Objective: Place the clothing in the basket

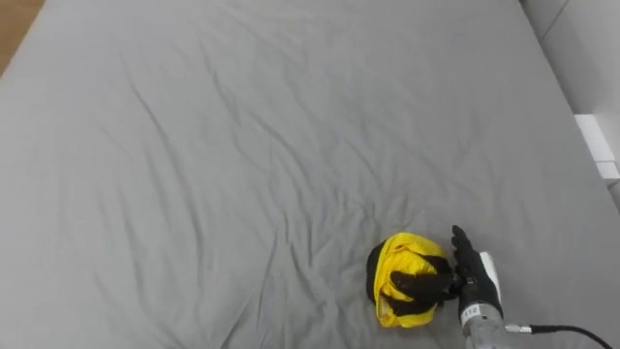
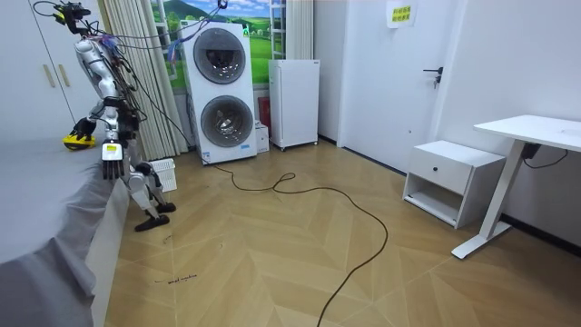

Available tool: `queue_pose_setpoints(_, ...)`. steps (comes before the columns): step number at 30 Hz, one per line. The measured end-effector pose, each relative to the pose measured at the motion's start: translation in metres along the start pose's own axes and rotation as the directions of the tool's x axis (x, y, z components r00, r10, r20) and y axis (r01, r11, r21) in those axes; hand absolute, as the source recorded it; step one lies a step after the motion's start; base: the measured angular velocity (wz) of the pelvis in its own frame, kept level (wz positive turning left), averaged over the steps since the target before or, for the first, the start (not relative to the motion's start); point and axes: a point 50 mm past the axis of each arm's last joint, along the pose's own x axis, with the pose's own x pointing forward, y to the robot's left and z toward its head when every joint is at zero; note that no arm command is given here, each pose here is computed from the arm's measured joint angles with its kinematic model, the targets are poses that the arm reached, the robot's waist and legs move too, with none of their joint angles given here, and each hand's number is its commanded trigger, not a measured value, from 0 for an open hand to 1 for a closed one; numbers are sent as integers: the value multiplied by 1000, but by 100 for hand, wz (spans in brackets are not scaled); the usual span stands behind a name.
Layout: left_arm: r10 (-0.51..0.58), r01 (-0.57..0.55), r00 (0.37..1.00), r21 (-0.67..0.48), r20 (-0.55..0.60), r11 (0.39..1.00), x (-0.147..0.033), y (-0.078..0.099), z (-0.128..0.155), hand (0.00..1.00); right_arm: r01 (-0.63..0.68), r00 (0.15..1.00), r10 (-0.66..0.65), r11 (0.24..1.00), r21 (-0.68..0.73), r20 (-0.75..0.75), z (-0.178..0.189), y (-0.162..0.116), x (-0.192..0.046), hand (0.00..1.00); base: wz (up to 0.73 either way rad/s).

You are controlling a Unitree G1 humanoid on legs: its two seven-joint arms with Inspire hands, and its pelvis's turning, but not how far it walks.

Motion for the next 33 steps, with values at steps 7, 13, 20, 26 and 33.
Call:
queue_pose_setpoints(7, -3, 3, 1000, 3, -7, 1000, 0, -1, -1, 0, -27, 1000, 26, 998, -53, -17, -5, 0, -2, 0, 5)
queue_pose_setpoints(13, -1, 1, 1000, 5, -10, 1000, 0, 0, -1, 0, -56, 998, 55, 996, -76, -28, -9, 2, -4, 100, -4)
queue_pose_setpoints(20, -4, 4, 1000, 8, -5, 1000, 1, 0, 1, 0, -51, 998, 45, 990, -130, -49, -19, -1, -7, 100, 4)
queue_pose_setpoints(26, -3, 3, 1000, 4, -17, 1000, 0, 1, -2, 0, -67, 991, 50, 988, -137, -126, -38, -1, -13, 100, 10)
queue_pose_setpoints(33, 2, -2, 1000, -9, -20, 1000, -1, 3, -6, 0, -65, 991, 47, 987, -145, -125, -36, -4, -12, 100, -6)
